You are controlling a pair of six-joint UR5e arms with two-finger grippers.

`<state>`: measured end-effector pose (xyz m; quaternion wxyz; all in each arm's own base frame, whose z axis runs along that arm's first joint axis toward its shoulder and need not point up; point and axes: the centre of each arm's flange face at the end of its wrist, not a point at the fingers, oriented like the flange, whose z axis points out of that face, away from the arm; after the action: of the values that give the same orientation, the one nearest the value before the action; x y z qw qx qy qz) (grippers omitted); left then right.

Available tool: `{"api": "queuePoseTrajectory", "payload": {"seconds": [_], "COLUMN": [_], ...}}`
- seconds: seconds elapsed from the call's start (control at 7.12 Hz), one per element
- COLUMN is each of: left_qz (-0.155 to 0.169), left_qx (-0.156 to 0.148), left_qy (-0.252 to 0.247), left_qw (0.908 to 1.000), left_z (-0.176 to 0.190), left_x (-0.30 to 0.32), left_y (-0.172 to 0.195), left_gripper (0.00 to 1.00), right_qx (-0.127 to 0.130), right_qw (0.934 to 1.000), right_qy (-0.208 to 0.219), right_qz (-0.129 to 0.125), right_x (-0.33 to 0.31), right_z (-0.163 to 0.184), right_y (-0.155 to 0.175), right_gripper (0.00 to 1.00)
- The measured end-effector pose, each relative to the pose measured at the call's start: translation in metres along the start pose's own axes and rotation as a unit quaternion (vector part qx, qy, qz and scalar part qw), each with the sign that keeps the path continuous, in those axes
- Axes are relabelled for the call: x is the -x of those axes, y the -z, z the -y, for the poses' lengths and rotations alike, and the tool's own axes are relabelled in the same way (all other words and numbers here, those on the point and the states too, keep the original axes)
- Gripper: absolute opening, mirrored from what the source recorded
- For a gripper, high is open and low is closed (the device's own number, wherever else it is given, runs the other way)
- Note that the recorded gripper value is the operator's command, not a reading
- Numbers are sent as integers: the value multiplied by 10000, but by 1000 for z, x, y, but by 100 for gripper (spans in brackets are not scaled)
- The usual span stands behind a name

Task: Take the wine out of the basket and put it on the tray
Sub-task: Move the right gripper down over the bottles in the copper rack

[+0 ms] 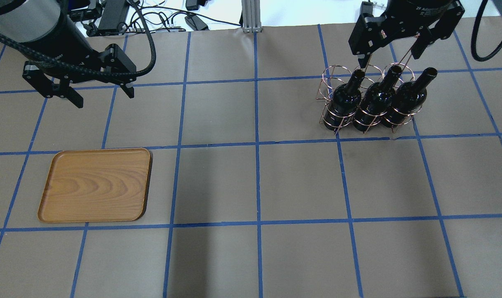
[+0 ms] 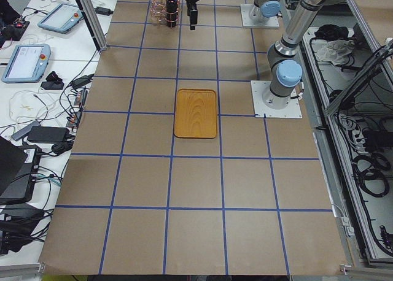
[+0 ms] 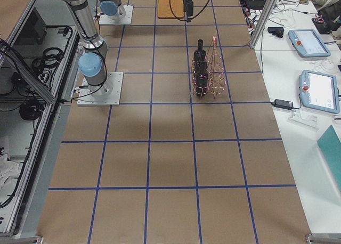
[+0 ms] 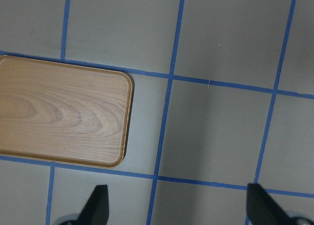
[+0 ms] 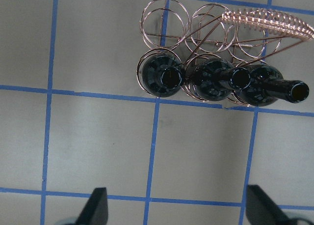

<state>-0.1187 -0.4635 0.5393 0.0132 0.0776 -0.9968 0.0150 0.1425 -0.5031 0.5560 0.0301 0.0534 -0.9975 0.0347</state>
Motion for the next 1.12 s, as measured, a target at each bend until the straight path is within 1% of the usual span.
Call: {"api": "queuePoseTrajectory", "payload": {"seconds": [0.56,0.84,1.12], "left_qz": [0,19,34], "left_qx": [19,118,174], "left_qy": [-5,-13,-23], "left_qw": [10000,9999,9998], "left_z": [-1,-6,-14], "left_x": [0,-1,-1], "left_y": [0,0,3], "left_gripper": [100,100,100], "right_qx": [26,7,-64], "right_qw": [10000,10000,10000], "right_qy": [-22,2,40], "right_qz": [6,-3,16], "right_x": [0,-3,-36], "right_z": [0,2,16], "right_y": [-5,-6,-14], "right_gripper": [99,99,99]}}
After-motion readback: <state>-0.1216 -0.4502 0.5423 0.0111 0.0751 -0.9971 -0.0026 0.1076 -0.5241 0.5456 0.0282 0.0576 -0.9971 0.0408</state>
